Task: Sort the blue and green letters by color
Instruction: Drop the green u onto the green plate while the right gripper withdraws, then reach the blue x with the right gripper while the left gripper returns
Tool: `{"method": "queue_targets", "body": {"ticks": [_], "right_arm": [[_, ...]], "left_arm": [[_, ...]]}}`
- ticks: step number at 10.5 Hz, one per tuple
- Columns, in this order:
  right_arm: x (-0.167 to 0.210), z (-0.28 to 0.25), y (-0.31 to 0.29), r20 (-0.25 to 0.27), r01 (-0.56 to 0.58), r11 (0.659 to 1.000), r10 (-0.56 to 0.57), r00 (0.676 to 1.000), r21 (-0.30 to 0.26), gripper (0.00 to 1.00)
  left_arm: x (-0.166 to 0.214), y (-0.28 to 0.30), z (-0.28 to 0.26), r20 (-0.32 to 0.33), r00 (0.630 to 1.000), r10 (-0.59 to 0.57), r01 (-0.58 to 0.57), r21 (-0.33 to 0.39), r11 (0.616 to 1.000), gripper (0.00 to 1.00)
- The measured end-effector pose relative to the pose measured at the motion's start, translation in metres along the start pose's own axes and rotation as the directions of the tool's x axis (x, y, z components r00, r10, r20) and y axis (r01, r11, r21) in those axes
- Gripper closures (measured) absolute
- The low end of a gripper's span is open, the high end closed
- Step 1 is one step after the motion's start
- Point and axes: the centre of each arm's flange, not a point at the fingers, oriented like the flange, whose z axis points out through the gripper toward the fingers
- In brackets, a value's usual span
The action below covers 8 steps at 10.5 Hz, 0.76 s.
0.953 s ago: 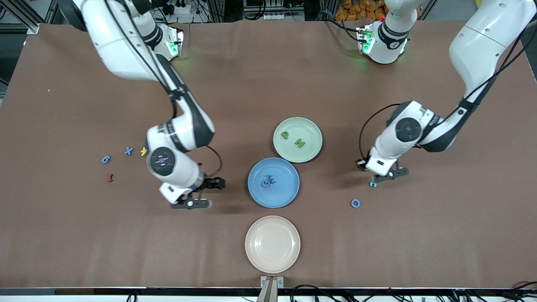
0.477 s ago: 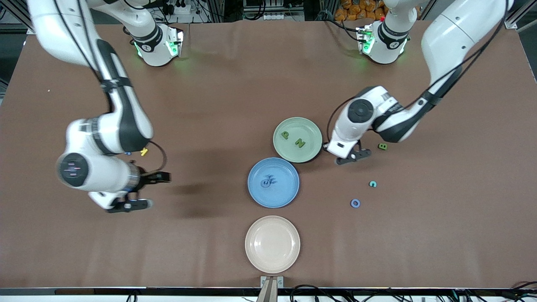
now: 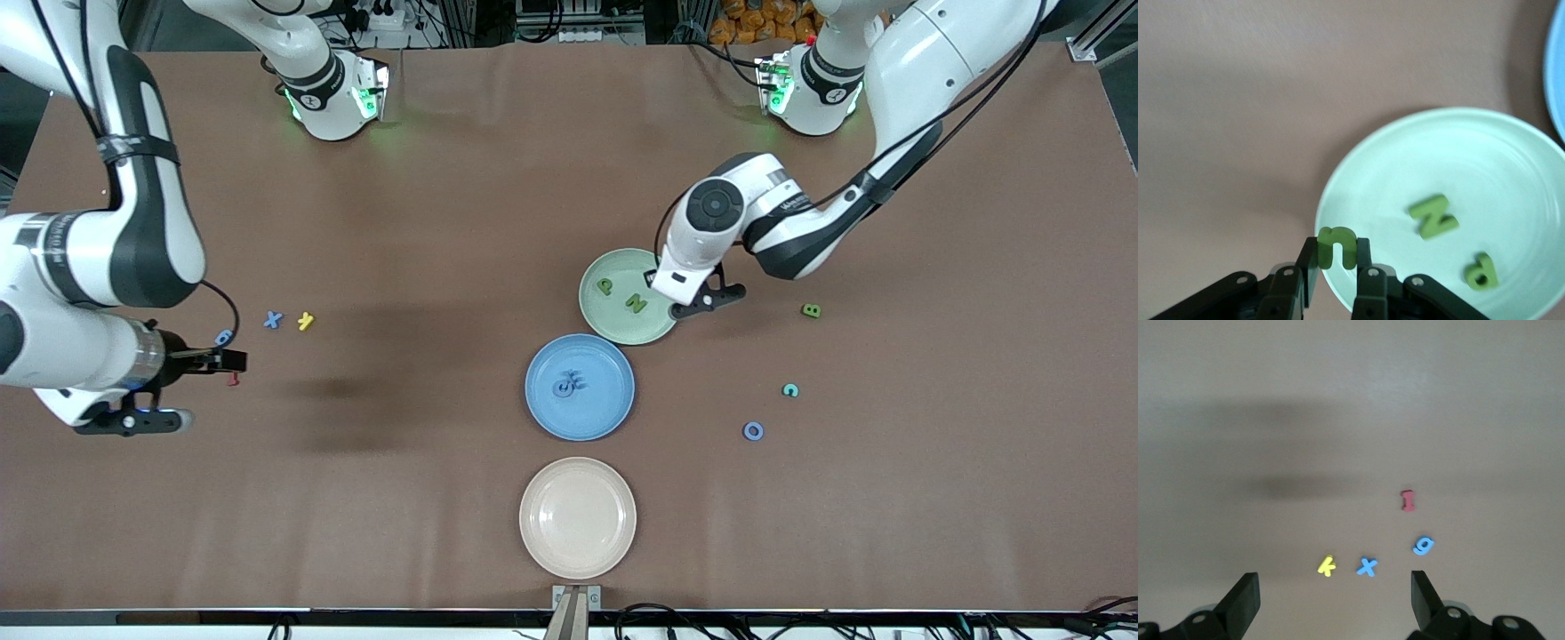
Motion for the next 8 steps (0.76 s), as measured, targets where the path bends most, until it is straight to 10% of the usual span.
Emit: {"method": "queue_targets", "body": {"ticks": [2, 8], "right_arm": [[-0.01, 0.01, 0.023, 0.009, -0.021, 1.0, 0.021, 1.0, -0.017, 0.0], [-0.073, 0.094, 0.038, -0.148, -0.037, 0.999, 0.036, 0.988, -0.001, 0.0]], "left_arm": [[-0.027, 0.018, 0.0, -0.001, 1.0, 0.003, -0.003, 0.004, 1.0, 0.7], [-0.005, -0.006, 0.029, 0.004, 0.999, -0.04, 0.039, 0.12, 0.992, 0.0]]}}
